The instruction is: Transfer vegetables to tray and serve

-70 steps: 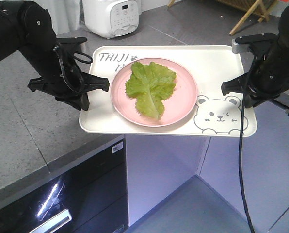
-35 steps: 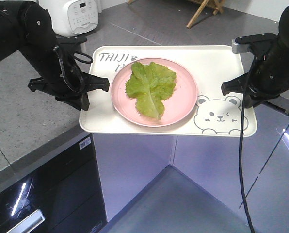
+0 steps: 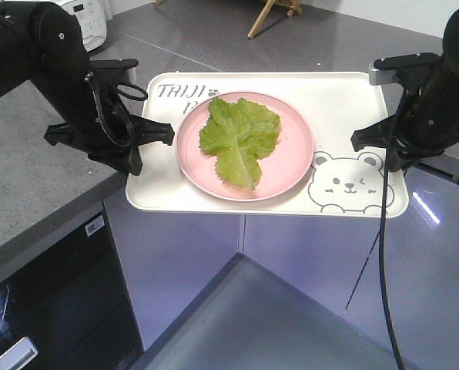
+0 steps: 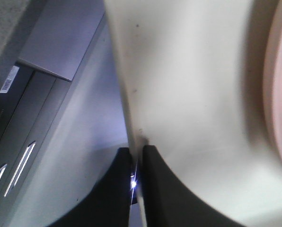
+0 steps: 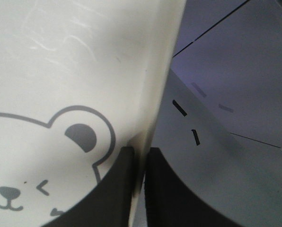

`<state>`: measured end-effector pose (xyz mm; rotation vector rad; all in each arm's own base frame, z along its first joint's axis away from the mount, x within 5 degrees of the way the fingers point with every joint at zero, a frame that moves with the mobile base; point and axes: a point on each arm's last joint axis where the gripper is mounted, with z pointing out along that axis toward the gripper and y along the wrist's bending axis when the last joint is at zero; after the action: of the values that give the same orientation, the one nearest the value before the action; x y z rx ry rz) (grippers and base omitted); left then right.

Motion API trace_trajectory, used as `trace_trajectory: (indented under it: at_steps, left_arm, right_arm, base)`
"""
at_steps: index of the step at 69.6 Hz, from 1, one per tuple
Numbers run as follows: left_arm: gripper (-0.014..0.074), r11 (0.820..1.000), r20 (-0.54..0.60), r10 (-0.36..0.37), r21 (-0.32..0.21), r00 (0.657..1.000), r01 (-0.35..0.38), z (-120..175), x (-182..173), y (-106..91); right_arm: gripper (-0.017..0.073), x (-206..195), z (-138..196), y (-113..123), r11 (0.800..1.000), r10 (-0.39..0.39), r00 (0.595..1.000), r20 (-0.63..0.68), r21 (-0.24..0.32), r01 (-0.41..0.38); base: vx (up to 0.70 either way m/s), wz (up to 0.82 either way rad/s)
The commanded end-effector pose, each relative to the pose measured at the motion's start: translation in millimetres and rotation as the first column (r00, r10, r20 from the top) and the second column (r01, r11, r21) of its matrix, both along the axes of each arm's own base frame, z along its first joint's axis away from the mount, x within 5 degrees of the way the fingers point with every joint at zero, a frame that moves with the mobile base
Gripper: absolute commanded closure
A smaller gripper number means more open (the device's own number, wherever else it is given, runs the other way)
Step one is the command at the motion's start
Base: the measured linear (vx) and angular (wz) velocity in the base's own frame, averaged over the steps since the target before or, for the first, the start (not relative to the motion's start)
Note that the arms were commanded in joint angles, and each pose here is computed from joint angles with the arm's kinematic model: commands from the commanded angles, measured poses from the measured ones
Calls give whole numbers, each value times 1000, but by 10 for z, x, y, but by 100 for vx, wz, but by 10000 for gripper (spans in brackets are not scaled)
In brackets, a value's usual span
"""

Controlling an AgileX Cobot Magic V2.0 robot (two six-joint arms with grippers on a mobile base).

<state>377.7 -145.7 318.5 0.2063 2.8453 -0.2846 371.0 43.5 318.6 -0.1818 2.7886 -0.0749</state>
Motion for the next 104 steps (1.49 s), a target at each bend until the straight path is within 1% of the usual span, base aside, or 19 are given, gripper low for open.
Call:
trace_trajectory:
  at_steps: [1,37,104]
  left_arm:
    - [601,997,103,-33,-67,994,40,391,-144,-29]
    - [601,997,103,-33,-67,994,40,391,-144,-29]
    - [601,997,103,-33,-67,994,40,391,-144,-29]
  right_arm:
    - [568,-61,292,-13,999,46,992,121,-24,-44]
    - [568,-61,292,-13,999,46,992,121,-24,-44]
    - [568,-61,292,-13,999,46,992,121,-24,-44]
  base:
    - [-4,-18]
    - [-3,-20]
    - [-2,-27]
